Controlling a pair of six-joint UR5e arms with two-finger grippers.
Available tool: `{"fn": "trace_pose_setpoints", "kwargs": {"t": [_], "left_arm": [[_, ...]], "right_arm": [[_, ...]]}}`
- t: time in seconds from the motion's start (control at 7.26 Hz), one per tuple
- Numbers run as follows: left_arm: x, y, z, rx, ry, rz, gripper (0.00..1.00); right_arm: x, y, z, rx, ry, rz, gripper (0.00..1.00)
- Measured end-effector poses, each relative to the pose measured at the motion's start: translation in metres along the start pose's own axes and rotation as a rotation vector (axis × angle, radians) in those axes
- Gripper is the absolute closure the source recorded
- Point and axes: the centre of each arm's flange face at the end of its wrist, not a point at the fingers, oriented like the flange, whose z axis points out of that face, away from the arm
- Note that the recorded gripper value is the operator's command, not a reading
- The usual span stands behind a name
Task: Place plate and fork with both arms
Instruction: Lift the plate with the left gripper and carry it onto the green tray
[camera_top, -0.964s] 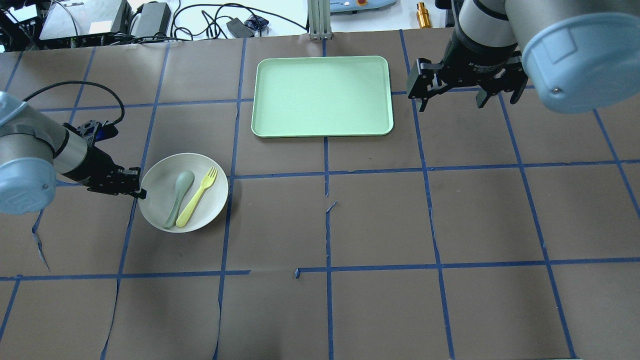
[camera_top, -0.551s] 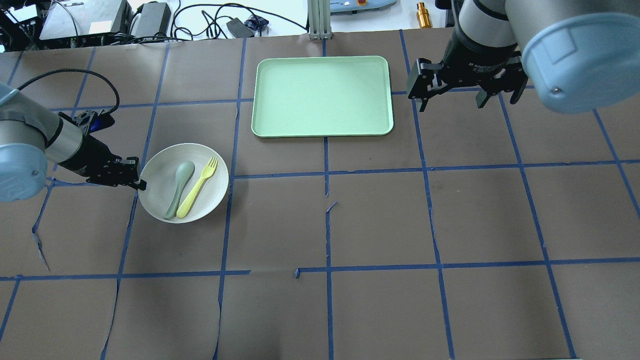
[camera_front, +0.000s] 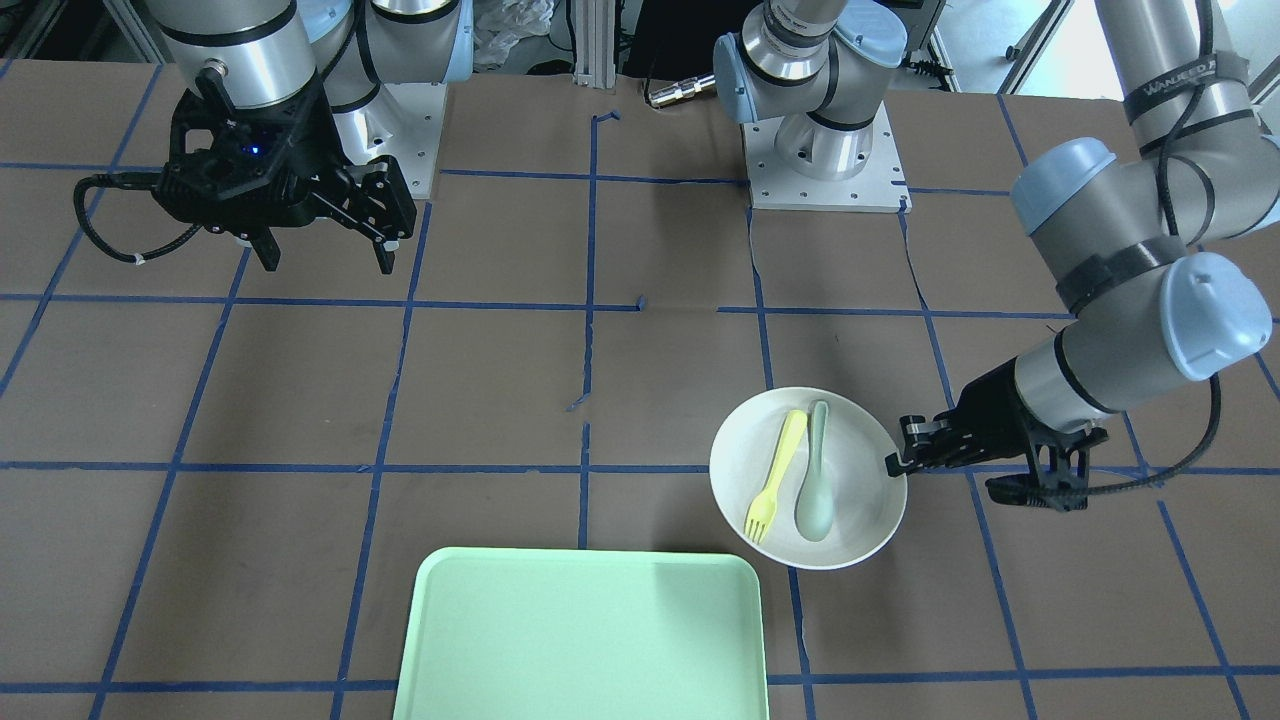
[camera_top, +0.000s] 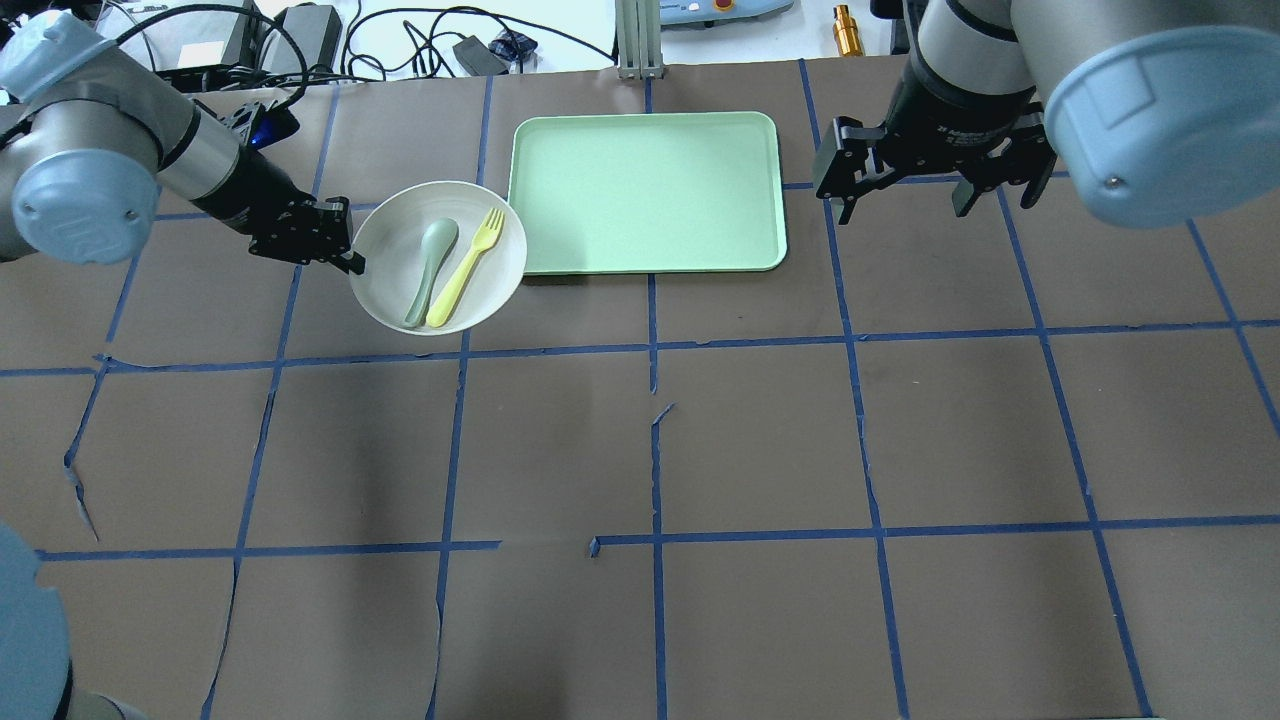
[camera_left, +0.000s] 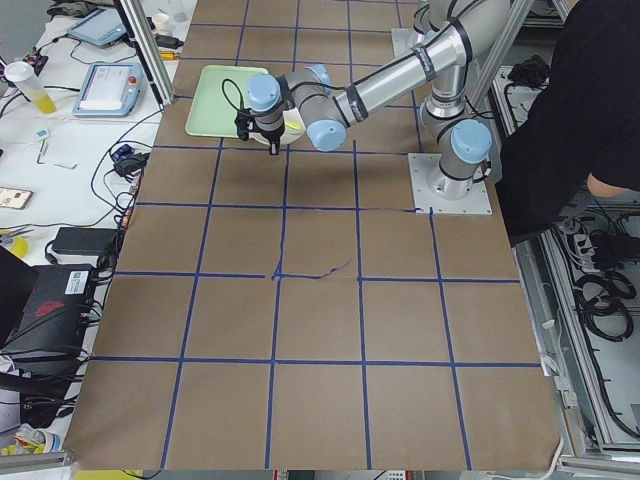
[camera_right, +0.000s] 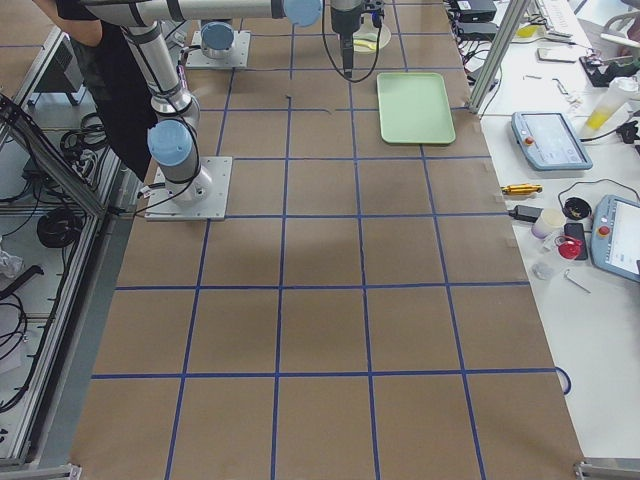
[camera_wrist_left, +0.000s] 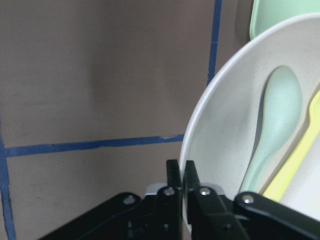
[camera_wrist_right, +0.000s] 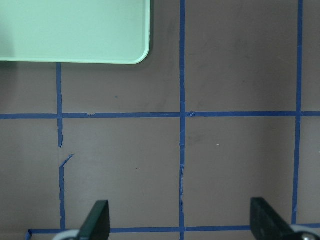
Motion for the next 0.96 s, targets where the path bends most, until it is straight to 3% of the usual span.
{"fn": "trace_pose_setpoints", "kwargs": {"t": [0.96], "left_arm": [[0.117,-0.123,0.075,0.021,0.02,-0.085,1.0]], "right_arm": [[0.0,0.0,0.001,-0.003,0.0,0.0,0.0]]}}
